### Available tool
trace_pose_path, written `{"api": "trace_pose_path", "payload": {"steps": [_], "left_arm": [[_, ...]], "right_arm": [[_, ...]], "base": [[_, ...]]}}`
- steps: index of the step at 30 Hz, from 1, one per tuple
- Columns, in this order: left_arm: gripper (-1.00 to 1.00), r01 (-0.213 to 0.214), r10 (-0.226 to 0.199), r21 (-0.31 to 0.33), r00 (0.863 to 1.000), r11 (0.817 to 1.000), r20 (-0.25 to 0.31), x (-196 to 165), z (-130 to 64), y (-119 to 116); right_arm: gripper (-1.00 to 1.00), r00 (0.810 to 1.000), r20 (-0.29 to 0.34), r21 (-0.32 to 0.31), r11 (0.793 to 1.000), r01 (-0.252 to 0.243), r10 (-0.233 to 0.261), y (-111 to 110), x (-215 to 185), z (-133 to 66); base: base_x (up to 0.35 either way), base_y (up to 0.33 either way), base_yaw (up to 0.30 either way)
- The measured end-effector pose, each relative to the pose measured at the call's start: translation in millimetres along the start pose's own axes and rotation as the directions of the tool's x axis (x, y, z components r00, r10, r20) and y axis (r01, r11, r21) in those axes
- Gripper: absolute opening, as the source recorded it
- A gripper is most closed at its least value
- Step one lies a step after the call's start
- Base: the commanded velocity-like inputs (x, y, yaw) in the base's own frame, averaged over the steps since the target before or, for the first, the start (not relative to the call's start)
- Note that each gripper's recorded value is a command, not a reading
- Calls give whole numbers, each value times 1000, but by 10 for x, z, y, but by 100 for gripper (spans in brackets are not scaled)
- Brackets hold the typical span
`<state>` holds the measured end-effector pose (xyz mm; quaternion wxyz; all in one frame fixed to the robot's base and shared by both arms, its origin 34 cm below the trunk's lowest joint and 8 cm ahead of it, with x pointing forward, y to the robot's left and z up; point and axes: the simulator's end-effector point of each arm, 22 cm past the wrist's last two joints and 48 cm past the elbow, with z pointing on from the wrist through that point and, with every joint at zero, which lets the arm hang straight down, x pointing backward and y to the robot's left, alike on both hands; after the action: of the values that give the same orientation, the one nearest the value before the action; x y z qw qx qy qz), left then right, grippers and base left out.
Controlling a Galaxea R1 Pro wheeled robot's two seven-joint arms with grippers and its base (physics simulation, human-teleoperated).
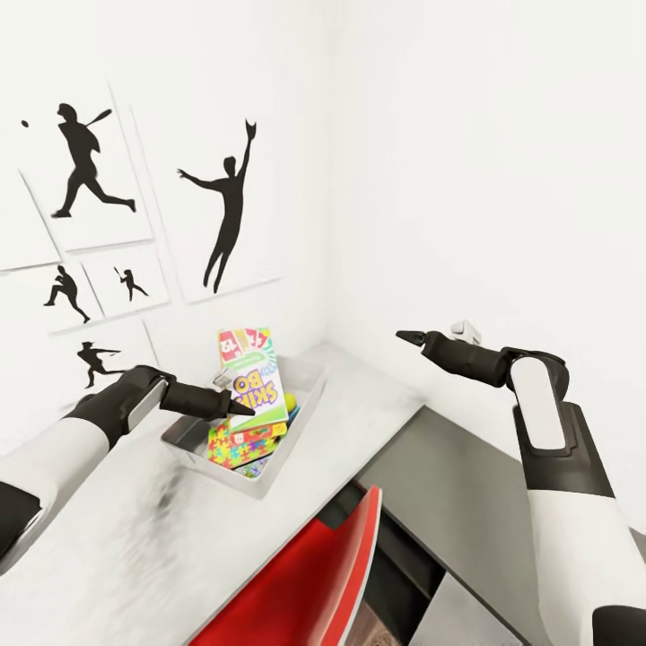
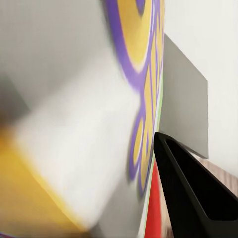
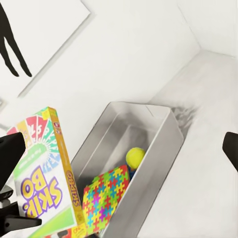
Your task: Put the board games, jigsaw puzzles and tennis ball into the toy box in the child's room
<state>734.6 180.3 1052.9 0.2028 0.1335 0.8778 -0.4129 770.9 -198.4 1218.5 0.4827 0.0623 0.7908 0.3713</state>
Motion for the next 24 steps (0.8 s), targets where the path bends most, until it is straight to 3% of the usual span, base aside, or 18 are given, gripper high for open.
{"api": "trace_pose_path", "payload": {"steps": [8, 17, 24], "left_arm": [[-100, 9, -9, -11, 1000, 1000, -6, 29, -7, 102], [-100, 1, 0, -28, 1000, 1000, 19, -121, -241, 213], [-100, 8, -8, -9, 1000, 1000, 17, -108, -277, 242]], "right_arm": [[100, 1000, -9, 5, 1000, -6, 6, -56, 45, 43], [100, 1000, -18, 14, 1000, -12, 12, -132, 91, 84], [100, 999, -26, 19, 1000, -18, 19, -188, 135, 119]], "base": [[0, 0, -69], [0, 0, -70], [0, 0, -52]]}}
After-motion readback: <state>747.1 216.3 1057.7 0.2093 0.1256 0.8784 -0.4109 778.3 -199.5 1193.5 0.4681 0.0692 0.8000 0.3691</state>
